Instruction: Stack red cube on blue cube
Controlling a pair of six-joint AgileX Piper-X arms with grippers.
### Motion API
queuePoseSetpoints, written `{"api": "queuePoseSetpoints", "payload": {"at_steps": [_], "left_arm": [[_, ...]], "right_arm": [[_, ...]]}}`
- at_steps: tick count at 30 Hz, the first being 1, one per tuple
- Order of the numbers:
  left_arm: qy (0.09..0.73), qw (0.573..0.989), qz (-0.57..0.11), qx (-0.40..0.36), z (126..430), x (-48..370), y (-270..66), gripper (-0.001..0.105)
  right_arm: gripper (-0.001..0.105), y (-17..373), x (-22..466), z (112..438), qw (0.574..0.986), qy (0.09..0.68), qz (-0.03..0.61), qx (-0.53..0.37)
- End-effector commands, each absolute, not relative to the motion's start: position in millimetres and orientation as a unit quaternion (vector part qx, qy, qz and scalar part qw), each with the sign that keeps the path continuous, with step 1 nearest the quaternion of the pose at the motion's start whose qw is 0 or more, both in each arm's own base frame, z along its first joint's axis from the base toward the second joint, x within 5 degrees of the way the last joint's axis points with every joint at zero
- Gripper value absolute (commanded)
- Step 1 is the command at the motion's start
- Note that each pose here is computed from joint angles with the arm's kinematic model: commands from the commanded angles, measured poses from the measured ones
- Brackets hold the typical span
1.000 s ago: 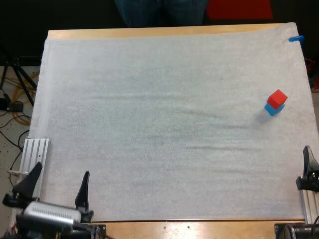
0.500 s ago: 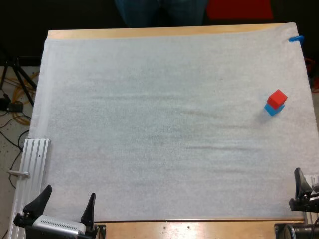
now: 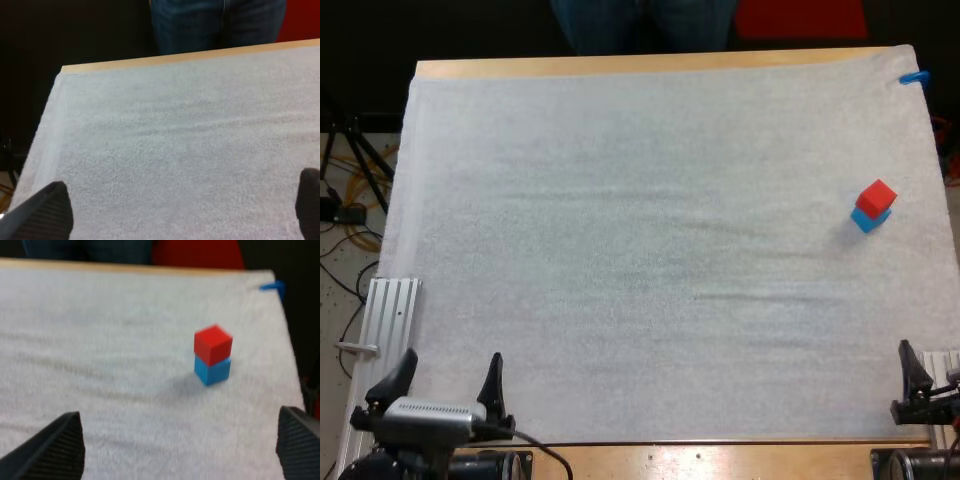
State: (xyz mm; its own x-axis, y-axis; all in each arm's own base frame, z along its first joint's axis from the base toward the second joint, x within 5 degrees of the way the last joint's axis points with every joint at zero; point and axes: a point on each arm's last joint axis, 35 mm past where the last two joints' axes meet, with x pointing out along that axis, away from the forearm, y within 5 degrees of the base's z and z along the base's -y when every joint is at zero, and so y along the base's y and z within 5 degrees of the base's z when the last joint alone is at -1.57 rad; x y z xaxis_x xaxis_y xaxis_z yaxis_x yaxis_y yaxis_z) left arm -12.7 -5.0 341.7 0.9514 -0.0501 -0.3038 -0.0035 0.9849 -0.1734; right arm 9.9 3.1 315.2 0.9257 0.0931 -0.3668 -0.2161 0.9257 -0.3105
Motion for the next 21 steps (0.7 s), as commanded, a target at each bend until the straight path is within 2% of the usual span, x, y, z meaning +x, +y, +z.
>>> {"api": "queuePoseSetpoints", "payload": {"at_steps": [1,8,16,21], "left_arm": [[0.153,0.984,-0.001,-0.09,341,-5,-4,0.087],[0.17,0.981,0.0,-0.088,318,15,-2,0.087],[0.207,0.974,0.002,-0.09,289,31,-1,0.087],[0.193,0.977,0.001,-0.089,286,37,-1,0.087]], "right_arm": [[0.077,3,14,312,0.964,0.181,0.083,-0.176],[0.077,3,23,295,0.96,0.203,0.087,-0.174],[0.077,3,27,293,0.961,0.198,0.086,-0.174],[0.077,3,27,293,0.961,0.199,0.086,-0.17]]}}
